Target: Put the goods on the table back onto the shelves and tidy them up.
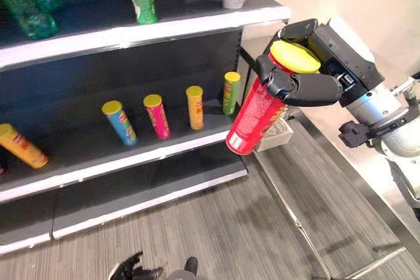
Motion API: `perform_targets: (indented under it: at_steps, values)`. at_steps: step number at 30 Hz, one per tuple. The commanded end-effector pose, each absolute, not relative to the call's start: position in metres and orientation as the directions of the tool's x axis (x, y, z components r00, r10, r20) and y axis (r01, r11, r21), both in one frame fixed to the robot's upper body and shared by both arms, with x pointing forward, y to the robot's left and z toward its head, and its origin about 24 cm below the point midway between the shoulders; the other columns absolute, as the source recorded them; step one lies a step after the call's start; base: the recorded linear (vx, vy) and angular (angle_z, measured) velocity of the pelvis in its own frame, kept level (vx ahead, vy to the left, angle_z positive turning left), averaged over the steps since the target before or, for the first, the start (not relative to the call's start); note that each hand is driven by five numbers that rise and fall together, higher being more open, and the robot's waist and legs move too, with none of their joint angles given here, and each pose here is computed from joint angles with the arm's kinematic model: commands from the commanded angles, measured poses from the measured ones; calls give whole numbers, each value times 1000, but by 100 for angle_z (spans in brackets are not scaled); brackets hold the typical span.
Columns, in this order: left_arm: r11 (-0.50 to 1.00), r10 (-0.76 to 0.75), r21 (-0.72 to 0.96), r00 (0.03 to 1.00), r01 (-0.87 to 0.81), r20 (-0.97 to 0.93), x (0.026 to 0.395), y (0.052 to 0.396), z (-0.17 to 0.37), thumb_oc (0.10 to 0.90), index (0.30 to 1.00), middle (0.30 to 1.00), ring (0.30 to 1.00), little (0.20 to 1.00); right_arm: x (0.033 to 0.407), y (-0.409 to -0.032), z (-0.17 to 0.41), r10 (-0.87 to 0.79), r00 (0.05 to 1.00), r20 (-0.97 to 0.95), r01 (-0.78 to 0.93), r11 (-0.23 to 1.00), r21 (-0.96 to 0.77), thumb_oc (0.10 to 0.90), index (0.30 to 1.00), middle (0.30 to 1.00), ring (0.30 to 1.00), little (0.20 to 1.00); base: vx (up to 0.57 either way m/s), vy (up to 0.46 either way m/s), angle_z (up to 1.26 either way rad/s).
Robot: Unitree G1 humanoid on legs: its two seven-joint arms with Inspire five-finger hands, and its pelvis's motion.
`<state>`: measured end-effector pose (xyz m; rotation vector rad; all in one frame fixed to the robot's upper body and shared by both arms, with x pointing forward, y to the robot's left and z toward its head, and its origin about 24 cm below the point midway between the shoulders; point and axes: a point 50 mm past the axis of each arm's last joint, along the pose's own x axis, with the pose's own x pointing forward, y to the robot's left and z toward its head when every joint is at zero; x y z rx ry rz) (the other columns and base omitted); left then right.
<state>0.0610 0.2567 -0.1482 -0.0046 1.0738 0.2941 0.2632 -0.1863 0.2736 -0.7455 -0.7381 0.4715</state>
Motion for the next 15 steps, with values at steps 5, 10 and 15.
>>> perform_targets:
  at_steps: [5, 10, 15]
  values:
    - [968, 252, 192, 584, -163, -772, 104, 275, -128, 800, 900, 900, 900, 900, 243, -163, 305, 707, 488, 512, 5, 584, -812, 400, 300, 300, 300, 300, -139, 180, 71]
    - [970, 242, 190, 627, -150, -740, 119, 272, -122, 800, 900, 900, 900, 900, 244, -167, 290, 675, 527, 516, -8, 611, -791, 400, 300, 300, 300, 300, -56, 360, 59]
    - [971, 216, 225, 678, -77, -703, 138, 276, -111, 800, 900, 900, 900, 900, 248, -176, 265, 592, 602, 536, 18, 660, -751, 400, 300, 300, 300, 300, 22, 482, 54]
